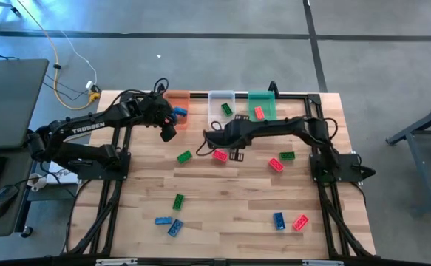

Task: Sort & place blocks by color
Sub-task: Put the orange game piece into the bin

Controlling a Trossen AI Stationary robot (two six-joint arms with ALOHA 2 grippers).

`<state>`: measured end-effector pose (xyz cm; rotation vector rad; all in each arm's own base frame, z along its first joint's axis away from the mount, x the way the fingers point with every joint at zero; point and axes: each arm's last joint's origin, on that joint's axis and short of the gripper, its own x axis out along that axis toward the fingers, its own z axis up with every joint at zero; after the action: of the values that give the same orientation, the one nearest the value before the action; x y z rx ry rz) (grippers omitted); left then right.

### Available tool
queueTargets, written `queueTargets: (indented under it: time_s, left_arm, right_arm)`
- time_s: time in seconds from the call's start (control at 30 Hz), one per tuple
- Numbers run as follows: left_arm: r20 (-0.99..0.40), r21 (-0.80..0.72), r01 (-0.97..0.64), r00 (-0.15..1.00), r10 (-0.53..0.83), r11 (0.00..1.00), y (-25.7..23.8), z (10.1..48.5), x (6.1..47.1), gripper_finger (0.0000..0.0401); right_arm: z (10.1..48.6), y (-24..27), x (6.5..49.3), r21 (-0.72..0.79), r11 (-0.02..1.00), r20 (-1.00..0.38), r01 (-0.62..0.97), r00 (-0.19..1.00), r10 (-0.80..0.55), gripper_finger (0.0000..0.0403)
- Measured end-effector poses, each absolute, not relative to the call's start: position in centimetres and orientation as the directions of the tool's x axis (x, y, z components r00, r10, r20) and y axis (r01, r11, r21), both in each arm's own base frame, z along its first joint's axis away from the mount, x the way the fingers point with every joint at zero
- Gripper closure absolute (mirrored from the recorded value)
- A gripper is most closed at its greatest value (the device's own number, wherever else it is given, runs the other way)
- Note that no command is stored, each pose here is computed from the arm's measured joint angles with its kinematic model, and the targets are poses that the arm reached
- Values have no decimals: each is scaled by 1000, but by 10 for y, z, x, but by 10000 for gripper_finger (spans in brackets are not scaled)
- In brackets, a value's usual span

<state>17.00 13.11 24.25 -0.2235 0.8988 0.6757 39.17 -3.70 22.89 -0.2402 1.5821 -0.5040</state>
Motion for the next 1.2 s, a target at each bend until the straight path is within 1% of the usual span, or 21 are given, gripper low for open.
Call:
queueTargets:
  time_s: [0.07, 0.2, 0.33, 0.5, 0.57, 0.73, 0.8, 0.97, 1.2]
  left_arm:
    - [-782, 95, -627, 434, 447, 773, 131, 242, 170, 174]
    - [-783, 95, -627, 433, 447, 773, 131, 242, 170, 174]
    - [-785, 95, -627, 431, 446, 773, 131, 242, 170, 174]
    - [-789, 95, -626, 426, 442, 774, 131, 242, 169, 174]
    - [-793, 95, -626, 423, 439, 774, 130, 241, 169, 174]
    - [-806, 96, -624, 409, 429, 775, 129, 240, 168, 174]
    - [-804, 95, -625, 411, 430, 775, 129, 240, 168, 174]
    - [-803, 79, -643, 413, 431, 762, 130, 240, 168, 174]
    - [-803, 47, -672, 415, 429, 739, 129, 240, 168, 174]
  right_arm:
    - [237, -43, 386, -479, 858, -878, 184, -101, -469, 339]
    - [258, -52, 370, -569, 776, -821, 270, -132, -556, 339]
    - [282, -56, 357, -586, 723, -797, 365, -99, -596, 339]
    - [305, -57, 343, -597, 680, -769, 426, -61, -637, 339]
    - [308, -58, 337, -602, 662, -756, 447, -51, -653, 339]
    - [291, -66, 304, -605, 630, -745, 486, -67, -663, 339]
    - [287, -71, 290, -569, 627, -757, 533, -41, -652, 339]
    - [287, -85, 261, -453, 627, -766, 633, 83, -638, 339]
    - [295, -120, 237, -213, 620, -717, 755, 311, -624, 339]
